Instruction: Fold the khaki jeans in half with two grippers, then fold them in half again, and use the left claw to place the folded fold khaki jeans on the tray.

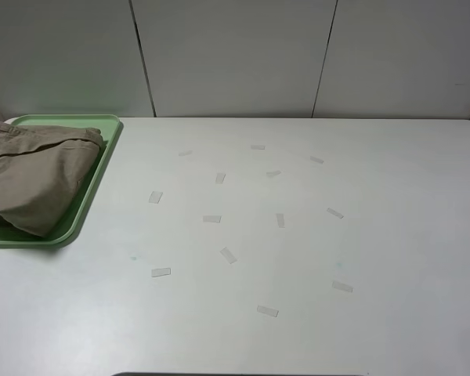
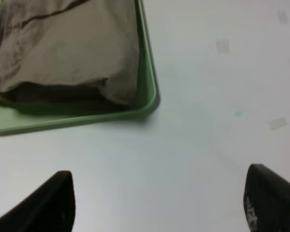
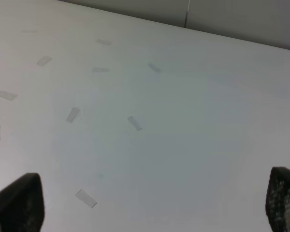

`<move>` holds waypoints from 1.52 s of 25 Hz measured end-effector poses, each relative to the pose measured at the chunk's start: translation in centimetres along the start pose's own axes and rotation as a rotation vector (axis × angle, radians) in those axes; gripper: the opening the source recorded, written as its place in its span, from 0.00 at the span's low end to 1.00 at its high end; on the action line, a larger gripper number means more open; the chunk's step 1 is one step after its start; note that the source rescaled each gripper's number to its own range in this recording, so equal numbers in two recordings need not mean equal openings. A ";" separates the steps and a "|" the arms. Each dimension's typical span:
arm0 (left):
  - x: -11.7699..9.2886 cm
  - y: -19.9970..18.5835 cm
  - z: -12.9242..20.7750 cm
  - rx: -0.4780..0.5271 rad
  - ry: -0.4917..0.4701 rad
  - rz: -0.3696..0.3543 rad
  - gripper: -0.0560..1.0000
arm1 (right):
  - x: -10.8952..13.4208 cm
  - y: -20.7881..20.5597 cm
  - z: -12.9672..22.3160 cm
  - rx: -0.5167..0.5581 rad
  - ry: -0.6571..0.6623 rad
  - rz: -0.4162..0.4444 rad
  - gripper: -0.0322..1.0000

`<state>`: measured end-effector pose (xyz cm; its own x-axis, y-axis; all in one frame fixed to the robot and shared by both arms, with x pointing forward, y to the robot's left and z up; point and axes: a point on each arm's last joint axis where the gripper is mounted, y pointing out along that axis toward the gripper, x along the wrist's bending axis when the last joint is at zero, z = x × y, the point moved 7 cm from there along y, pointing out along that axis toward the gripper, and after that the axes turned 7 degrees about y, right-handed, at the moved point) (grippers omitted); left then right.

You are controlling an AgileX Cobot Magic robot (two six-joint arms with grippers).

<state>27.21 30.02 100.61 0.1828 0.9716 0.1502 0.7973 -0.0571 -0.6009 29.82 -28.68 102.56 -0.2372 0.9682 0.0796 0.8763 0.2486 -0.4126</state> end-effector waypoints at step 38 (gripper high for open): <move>0.1 1.5 -0.2 -0.050 0.070 0.116 0.80 | 0.0 0.0 0.0 0.001 0.000 0.000 0.99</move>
<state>28.54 29.97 99.88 0.3136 0.9396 0.1373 0.7960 -0.1812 -0.5775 29.81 -28.68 102.54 -0.2371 0.9682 0.0795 0.8759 0.2484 -0.4136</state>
